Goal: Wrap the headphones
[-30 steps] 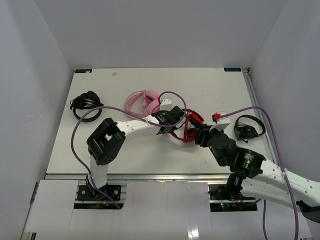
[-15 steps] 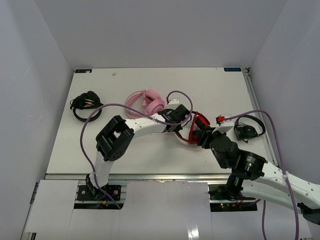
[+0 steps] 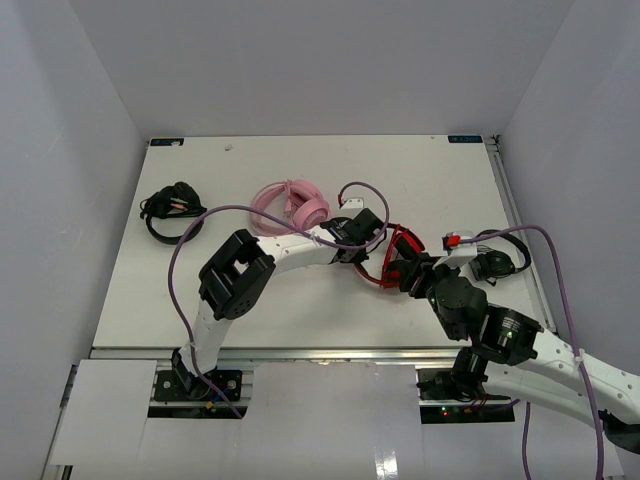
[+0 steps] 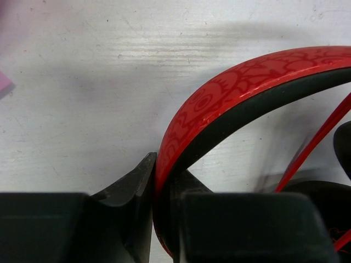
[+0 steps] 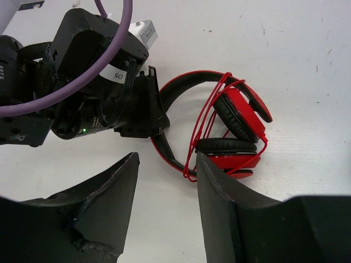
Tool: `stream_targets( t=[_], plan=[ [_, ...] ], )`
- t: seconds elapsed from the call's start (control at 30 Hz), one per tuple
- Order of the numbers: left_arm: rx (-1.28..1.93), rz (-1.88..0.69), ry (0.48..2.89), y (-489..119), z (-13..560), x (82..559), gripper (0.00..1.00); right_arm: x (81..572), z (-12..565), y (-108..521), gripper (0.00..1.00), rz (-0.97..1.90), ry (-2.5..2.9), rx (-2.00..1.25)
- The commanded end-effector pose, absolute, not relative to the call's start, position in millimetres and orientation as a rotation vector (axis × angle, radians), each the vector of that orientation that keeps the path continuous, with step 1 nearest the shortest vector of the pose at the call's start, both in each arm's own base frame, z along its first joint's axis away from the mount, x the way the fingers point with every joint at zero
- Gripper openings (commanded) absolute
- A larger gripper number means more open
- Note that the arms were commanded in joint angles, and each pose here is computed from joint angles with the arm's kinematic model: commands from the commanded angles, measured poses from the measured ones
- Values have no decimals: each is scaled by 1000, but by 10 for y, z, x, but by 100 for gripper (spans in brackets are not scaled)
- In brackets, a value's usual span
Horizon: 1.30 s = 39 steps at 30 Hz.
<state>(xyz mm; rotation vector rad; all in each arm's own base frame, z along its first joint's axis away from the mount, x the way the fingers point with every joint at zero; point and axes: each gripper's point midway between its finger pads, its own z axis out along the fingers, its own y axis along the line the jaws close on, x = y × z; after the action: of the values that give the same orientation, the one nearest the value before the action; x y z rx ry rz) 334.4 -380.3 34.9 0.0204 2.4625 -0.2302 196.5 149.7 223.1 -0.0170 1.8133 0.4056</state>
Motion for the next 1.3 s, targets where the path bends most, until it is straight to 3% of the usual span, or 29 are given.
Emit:
stream_targets(
  t=[0.0, 0.33, 0.47, 0.7, 0.87, 0.97, 1.1, 1.23, 1.27],
  plan=[
    [6, -308, 2412, -3954, 602, 3421, 32, 2002, 2311, 1423, 53, 397, 1772, 34],
    [15, -301, 2419, -3944, 573, 3403, 44, 1997, 2316, 1406, 53, 401, 1767, 39],
    [15, -300, 2416, -3926, 605, 3401, 53, 1998, 2311, 1403, 53, 399, 1767, 39],
    [9, -341, 2378, -3872, 947, 3368, 71, 1986, 2364, 1473, 53, 422, 1773, 9],
    [5, -415, 2309, -3761, 1454, 3290, 96, 1952, 2429, 1536, 53, 432, 1804, -39],
    [31, -421, 2264, -3624, 1749, 3233, 98, 1923, 2443, 1571, 54, 430, 1820, -97],
    [98, -450, 2192, -3384, 2147, 3075, 98, 1844, 2431, 1574, 63, 449, 1848, -151],
    [260, -502, 2139, -3177, 2279, 2804, 98, 1750, 2386, 1664, 98, 493, 1882, -238],
    [281, -552, 2110, -3143, 2376, 2717, 98, 1741, 2362, 1674, 96, 494, 1890, -247]
  ],
)
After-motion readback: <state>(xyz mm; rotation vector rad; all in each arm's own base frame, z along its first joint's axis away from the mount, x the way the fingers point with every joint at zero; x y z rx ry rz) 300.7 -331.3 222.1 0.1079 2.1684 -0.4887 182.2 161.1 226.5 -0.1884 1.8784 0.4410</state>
